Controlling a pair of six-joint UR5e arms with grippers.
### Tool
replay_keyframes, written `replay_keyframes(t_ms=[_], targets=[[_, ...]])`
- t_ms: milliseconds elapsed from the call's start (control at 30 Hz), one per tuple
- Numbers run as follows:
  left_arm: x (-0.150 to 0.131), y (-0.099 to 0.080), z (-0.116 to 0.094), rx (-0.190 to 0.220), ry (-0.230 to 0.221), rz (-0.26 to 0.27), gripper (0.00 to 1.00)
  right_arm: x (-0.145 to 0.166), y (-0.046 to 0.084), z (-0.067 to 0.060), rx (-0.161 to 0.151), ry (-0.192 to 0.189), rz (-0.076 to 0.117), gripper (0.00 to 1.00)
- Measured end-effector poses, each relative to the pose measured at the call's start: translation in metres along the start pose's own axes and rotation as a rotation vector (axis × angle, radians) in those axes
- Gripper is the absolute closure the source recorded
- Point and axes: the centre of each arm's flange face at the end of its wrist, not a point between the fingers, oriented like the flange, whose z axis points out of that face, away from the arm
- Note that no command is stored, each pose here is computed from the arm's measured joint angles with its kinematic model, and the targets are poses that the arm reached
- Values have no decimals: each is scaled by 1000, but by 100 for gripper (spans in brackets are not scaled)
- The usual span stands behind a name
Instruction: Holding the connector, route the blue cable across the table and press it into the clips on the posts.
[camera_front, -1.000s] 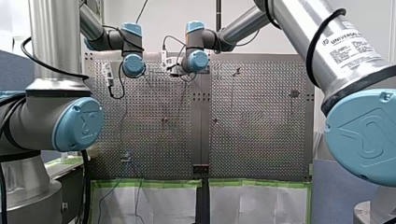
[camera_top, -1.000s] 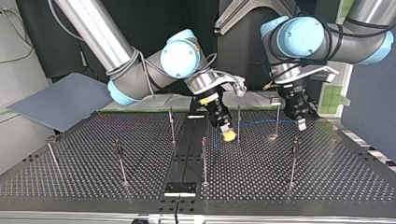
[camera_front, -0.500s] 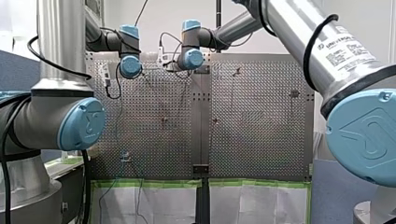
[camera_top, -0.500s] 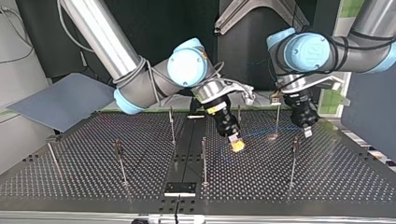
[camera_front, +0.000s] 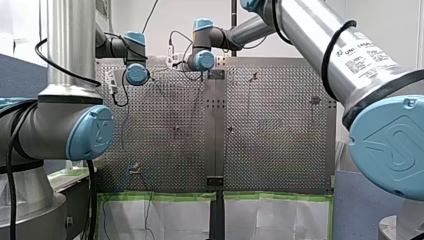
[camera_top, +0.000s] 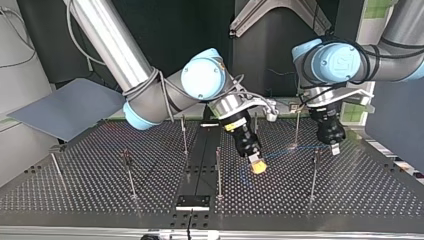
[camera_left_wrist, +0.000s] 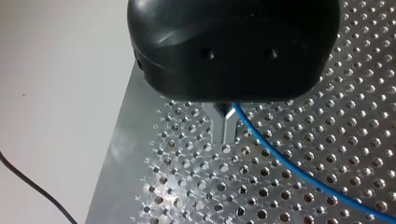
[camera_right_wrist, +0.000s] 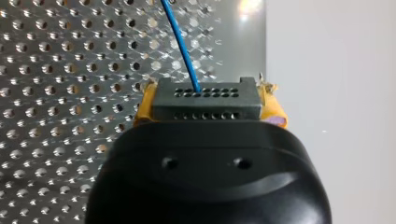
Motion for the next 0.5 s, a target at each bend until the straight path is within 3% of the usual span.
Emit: replay_keyframes(t_ms=[167,500], targets=[[7,5,11,14,3,4,100,-15,-3,2,4,-23,-4,100],[-7,24,42,41,-65,-52,100,-26,0,4,1,-37,-12,100]])
